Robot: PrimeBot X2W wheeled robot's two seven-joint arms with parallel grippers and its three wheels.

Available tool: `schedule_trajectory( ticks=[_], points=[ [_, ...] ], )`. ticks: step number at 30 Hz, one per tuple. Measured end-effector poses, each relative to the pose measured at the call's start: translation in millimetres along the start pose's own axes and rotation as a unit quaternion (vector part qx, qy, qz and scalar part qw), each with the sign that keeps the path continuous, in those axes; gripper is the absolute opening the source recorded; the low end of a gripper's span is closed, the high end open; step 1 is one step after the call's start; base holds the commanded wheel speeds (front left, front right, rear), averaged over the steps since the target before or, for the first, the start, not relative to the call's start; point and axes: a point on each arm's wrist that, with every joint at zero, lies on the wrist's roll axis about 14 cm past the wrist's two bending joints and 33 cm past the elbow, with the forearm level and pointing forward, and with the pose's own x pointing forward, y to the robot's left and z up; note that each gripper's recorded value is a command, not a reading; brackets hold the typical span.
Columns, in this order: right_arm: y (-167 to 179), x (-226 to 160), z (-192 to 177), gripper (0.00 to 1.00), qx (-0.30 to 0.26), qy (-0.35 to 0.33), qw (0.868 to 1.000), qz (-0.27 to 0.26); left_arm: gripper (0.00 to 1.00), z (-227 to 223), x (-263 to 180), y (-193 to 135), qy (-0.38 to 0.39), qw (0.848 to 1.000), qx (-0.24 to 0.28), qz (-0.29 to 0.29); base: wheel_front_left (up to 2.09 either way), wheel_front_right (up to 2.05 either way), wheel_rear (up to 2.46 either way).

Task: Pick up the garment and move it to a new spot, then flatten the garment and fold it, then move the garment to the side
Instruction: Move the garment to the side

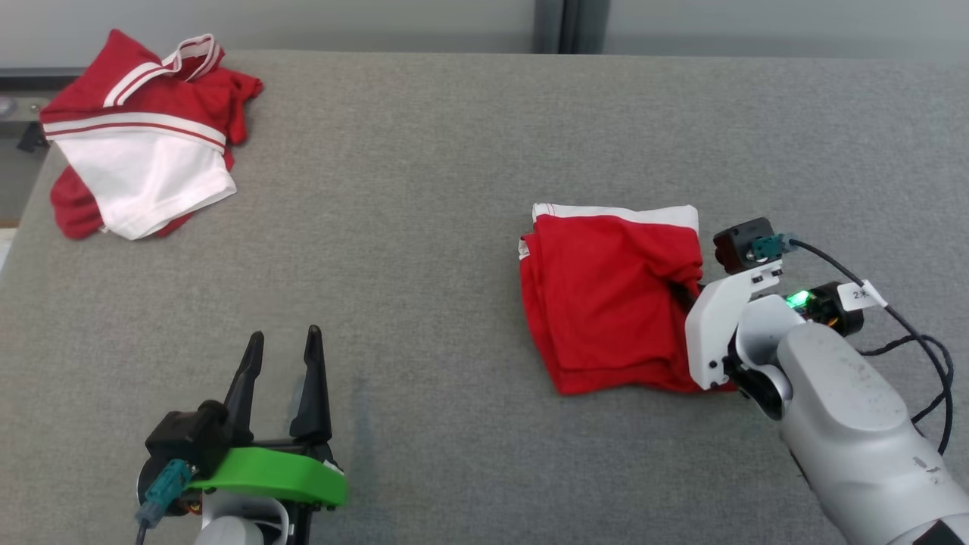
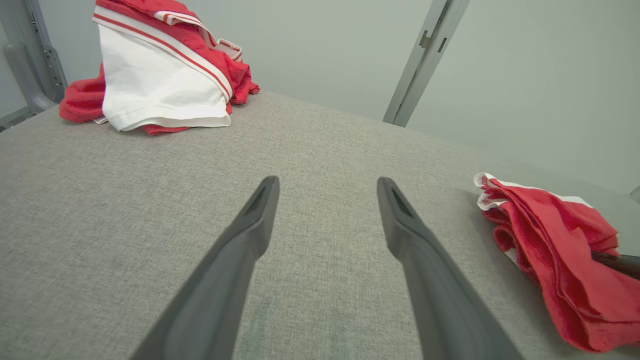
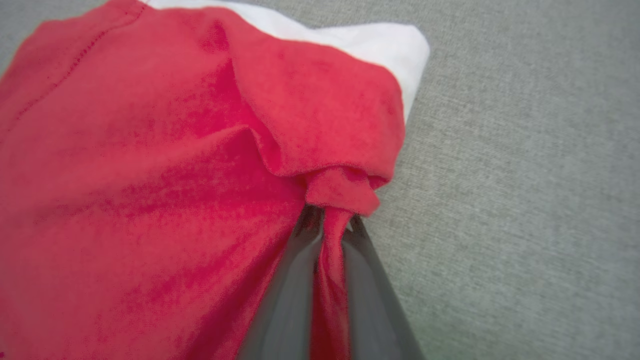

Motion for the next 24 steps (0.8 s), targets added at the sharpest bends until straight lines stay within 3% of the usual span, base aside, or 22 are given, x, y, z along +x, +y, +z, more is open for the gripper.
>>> schedule_trajectory(
  ticks=[5, 12, 19, 24],
  points=[
    [-41.4, -12.9, 21.3, 0.00, -0.025, -0.039, 0.998, -0.044, 1.00, -3.5, 15.1, -18.6, 0.003, 0.999, 0.006, -0.032, 0.00, 0.00, 0.00],
    [-111.8, -47.3, 21.5, 0.00, -0.013, -0.056, 0.990, -0.127, 1.00, -13.9, 45.6, -63.4, 0.010, 0.994, 0.019, -0.105, 0.00, 0.00, 0.00],
    [-176.8, -94.6, -6.0, 0.00, 0.032, -0.064, 0.973, -0.218, 1.00, -37.9, 72.4, -120.3, 0.030, 0.979, 0.025, -0.201, 0.00, 0.00, 0.00],
    [-201.3, -118.1, -27.2, 0.00, 0.053, -0.063, 0.962, -0.262, 1.00, -59.3, 82.6, -155.9, 0.049, 0.964, 0.020, -0.259, 0.00, 0.00, 0.00]
  ],
)
